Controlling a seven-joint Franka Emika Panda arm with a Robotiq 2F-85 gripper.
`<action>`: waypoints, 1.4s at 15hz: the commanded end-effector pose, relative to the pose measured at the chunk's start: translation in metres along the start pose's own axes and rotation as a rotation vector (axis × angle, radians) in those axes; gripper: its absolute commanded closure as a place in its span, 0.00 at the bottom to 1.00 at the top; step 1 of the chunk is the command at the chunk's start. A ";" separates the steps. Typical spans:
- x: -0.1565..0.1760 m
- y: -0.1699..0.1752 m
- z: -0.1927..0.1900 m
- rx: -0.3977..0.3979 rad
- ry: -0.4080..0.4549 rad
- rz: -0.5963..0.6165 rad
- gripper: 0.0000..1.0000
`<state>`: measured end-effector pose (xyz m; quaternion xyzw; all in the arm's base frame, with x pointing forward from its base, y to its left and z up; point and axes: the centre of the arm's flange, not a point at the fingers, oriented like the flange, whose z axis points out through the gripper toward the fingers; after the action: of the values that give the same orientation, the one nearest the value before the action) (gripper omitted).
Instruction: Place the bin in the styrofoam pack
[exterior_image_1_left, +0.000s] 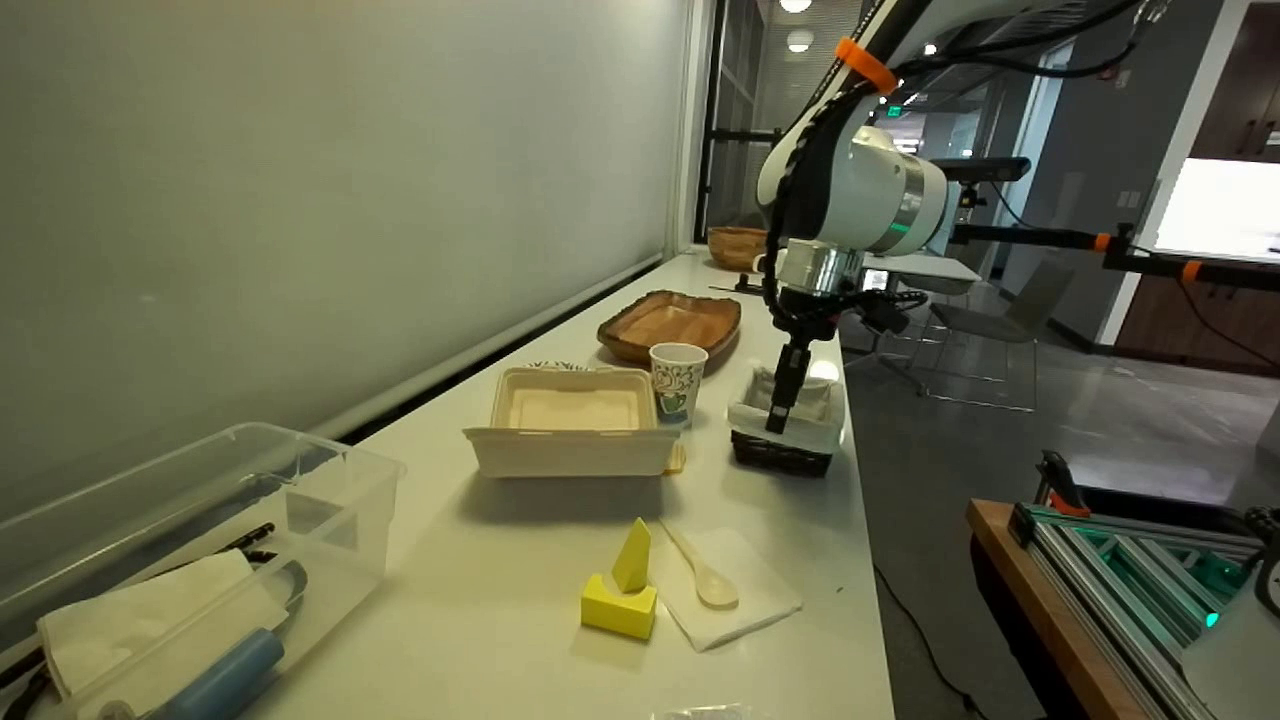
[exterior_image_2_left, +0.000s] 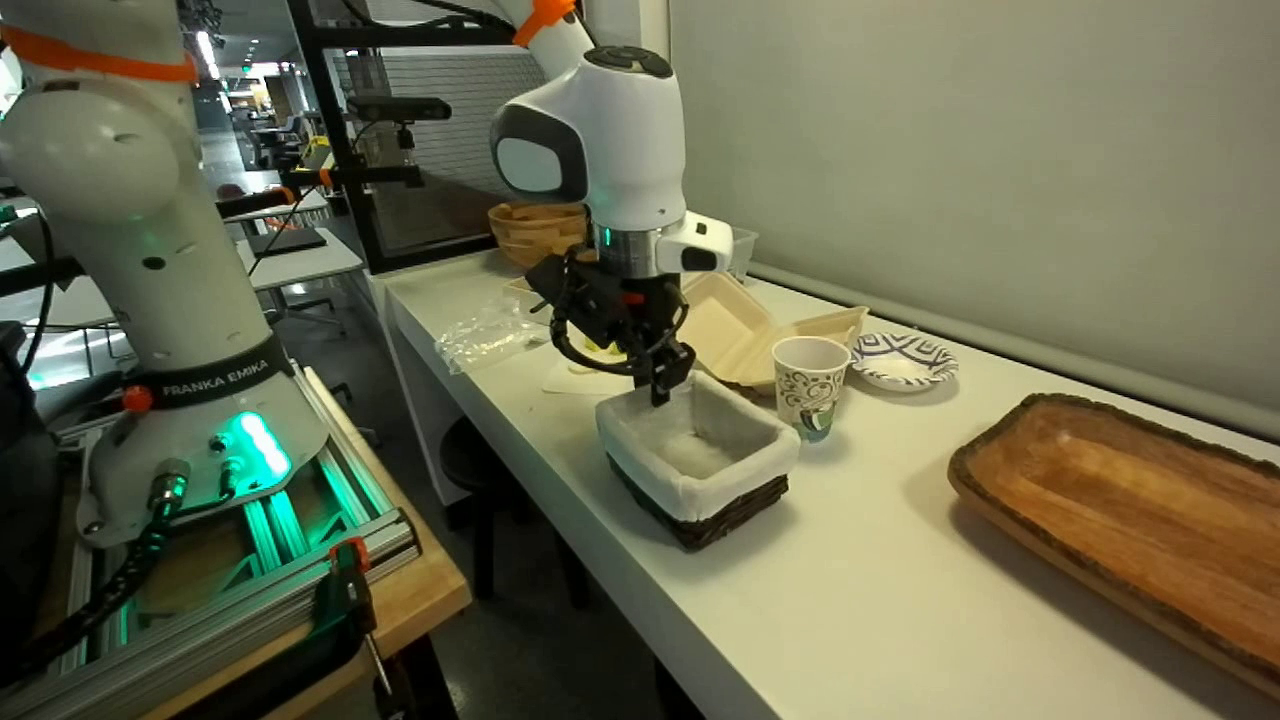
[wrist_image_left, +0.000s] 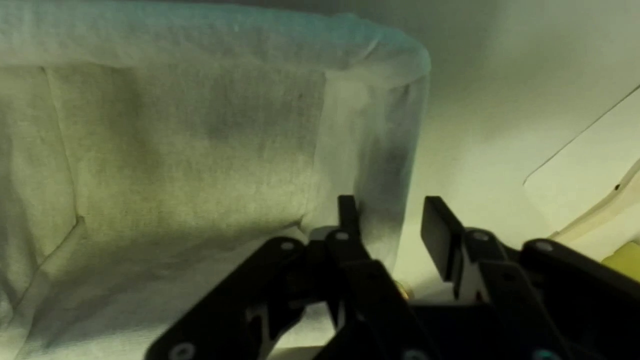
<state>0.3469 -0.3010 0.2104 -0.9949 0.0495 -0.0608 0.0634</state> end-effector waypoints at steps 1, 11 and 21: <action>-0.001 0.004 0.008 -0.009 -0.004 0.001 0.93; 0.032 -0.032 -0.053 -0.034 -0.015 0.359 0.96; 0.067 -0.028 -0.062 0.004 -0.033 0.587 0.83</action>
<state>0.4076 -0.2878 0.2831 -0.9387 0.3342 -0.0236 0.0810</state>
